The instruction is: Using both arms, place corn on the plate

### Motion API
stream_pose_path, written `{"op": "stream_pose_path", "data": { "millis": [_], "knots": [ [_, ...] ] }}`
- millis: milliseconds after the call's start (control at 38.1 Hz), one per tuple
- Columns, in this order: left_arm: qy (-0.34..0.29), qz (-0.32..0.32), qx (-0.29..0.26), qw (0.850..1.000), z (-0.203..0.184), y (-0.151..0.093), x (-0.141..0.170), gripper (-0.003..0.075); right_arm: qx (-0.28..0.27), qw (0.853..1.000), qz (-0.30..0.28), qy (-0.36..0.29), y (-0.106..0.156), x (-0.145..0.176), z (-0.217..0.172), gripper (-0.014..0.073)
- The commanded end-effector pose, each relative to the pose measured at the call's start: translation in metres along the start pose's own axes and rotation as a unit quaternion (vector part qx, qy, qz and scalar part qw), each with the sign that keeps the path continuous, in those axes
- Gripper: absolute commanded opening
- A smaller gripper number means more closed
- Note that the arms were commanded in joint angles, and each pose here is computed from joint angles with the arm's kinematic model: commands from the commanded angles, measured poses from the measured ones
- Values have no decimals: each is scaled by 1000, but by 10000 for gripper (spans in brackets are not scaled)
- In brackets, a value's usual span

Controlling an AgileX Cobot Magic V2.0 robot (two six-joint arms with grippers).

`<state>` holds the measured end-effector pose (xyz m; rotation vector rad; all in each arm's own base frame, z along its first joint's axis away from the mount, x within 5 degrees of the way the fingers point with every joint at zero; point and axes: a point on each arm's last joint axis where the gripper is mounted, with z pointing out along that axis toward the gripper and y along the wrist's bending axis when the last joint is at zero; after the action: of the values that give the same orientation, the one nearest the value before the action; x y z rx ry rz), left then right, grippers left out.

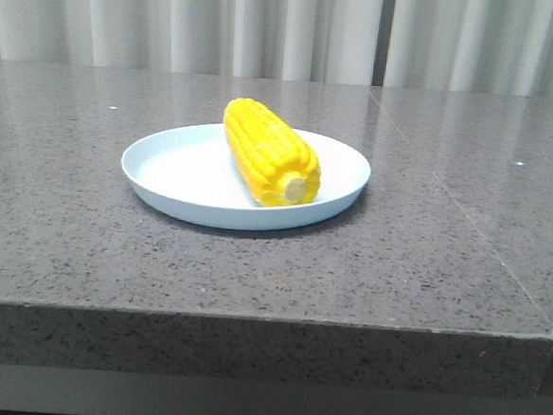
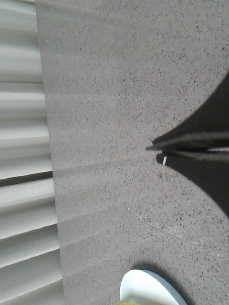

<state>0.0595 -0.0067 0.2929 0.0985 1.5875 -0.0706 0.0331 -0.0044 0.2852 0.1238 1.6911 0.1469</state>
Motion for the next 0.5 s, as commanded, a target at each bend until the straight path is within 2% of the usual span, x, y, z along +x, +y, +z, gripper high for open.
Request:
{"op": "stream_pose_path", "data": {
  "millis": [0, 472],
  "knots": [
    [-54, -5, -1, 999, -1, 0, -17, -20, -7, 999, -13, -48, 3, -15, -2, -68],
    [-61, 3, -6, 998, -1, 1, -9, -20, -7, 999, -13, -48, 3, -15, -2, -68]
  ]
}}
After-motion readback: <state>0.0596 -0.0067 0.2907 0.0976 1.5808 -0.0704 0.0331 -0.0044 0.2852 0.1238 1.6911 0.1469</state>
